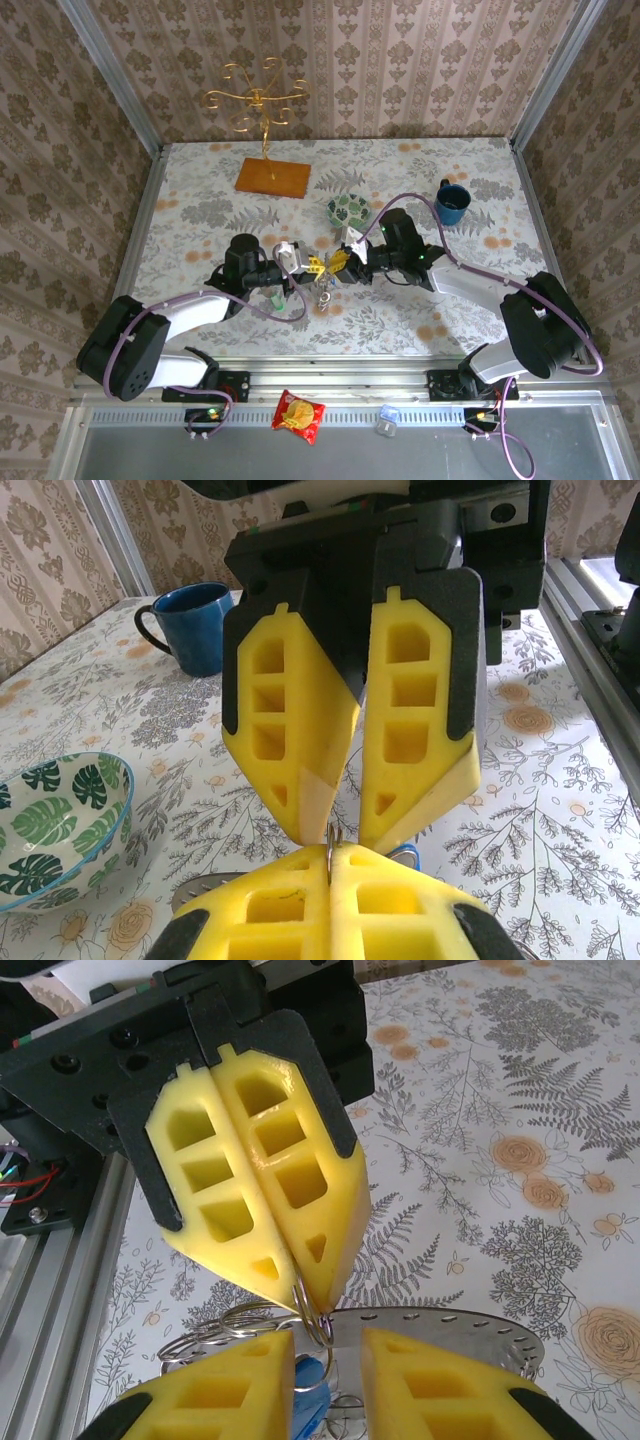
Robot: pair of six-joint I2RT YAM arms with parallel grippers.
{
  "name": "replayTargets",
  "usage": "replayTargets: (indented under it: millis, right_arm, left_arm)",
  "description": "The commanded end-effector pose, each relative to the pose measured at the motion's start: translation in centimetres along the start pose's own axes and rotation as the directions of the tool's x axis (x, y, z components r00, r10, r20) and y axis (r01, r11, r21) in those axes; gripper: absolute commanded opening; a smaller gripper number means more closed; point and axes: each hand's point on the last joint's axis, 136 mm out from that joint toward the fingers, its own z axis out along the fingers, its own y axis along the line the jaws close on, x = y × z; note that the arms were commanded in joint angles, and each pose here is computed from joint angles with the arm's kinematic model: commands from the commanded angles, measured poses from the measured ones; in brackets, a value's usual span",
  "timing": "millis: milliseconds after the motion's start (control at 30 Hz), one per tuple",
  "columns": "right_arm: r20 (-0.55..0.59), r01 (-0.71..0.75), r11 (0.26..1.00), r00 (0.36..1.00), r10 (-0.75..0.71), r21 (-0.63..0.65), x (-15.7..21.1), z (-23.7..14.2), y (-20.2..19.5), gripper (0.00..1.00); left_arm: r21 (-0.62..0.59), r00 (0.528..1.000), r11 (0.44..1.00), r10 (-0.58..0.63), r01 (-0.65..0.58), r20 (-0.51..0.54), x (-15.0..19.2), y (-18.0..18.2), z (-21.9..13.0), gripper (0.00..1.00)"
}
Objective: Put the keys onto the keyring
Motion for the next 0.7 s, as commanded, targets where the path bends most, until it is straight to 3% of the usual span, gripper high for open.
replayTargets:
  millis: [0,300,533,633,667]
  right_arm:
    - [0.022,0.011,0.999,1.0,-0.01,-0.033,-0.8,0.4,0.2,0.25]
    - [0.052,0.044,0.999,0.998,-0.043,-0.026,-2.4,0.4,0.0,0.21]
    - [0.044,0.038,0.999,0.998,-0.036,-0.037,-2.2,0.7,-0.1,0.01]
    - [0.036,0.046,0.998,0.998,-0.044,-0.033,-2.1,0.6,0.0,0.0]
    - [0.027,0.053,0.998,0.998,-0.052,-0.026,-2.1,0.4,-0.1,0.0]
  left_arm:
    - [0.006,0.999,1.0,0.006,-0.006,0.035,-0.6,0.0,-0.1,0.0]
    - [0.017,0.999,1.0,-0.001,0.0,0.046,-0.9,0.0,-0.1,0.0]
    - [0.01,0.998,1.0,-0.005,0.004,0.055,-1.0,0.1,-0.2,0.0]
    - [-0.015,0.999,1.0,-0.019,0.019,0.045,-0.8,0.7,-0.4,0.0]
    - [-0.03,0.999,0.999,-0.021,0.022,0.036,-0.6,0.9,-0.4,0.07]
